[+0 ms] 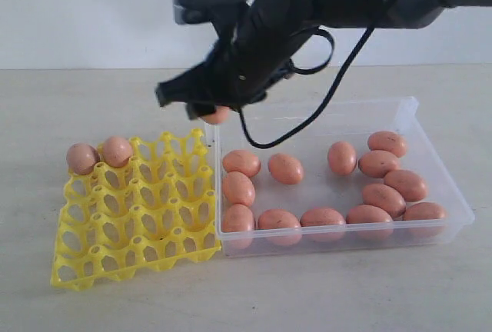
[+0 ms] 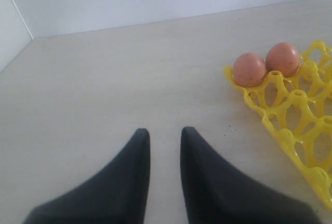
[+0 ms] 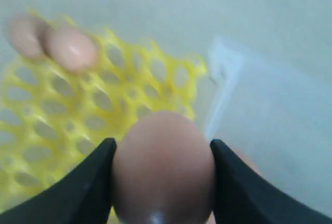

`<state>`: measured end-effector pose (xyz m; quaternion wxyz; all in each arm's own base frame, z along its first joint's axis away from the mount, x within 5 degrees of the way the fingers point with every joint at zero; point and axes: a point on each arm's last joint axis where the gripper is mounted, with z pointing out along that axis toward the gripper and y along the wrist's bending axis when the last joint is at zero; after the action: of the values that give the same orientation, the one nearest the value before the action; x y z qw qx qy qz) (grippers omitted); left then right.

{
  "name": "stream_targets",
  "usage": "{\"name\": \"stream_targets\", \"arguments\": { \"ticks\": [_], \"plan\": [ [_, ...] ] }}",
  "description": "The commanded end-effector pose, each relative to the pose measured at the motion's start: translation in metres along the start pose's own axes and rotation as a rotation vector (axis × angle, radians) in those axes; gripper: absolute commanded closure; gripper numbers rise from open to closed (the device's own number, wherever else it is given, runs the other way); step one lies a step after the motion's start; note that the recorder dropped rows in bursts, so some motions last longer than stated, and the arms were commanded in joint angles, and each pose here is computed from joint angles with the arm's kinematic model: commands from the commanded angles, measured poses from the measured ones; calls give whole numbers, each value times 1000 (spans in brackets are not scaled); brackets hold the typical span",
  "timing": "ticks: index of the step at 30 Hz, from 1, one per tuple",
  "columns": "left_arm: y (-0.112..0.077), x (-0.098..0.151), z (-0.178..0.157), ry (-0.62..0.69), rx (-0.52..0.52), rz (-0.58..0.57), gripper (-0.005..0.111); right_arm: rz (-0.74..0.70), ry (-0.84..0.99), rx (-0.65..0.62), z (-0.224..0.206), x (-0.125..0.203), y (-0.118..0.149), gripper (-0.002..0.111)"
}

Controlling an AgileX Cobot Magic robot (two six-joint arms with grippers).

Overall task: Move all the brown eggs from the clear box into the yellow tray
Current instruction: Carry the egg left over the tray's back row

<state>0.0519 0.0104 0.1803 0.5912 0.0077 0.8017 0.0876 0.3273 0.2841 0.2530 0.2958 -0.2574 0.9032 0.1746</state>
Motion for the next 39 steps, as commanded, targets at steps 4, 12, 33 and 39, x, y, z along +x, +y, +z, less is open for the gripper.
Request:
{"name": "stream_targets", "arguments": {
  "ticks": [4,12,33,39],
  "plan": [
    [0,0,0,-5,0,-4,85,-239,-568,-126,4,-28,78,108],
    [0,0,0,-5,0,-4,85,-36,-751,-72,68,-17,62,108],
    [0,0,0,-5,0,-4,85,95,-420,-101,129,18,21,108],
    [0,0,0,-5,0,-4,85,90,-432,-106,138,23,20,108]
  ]
}}
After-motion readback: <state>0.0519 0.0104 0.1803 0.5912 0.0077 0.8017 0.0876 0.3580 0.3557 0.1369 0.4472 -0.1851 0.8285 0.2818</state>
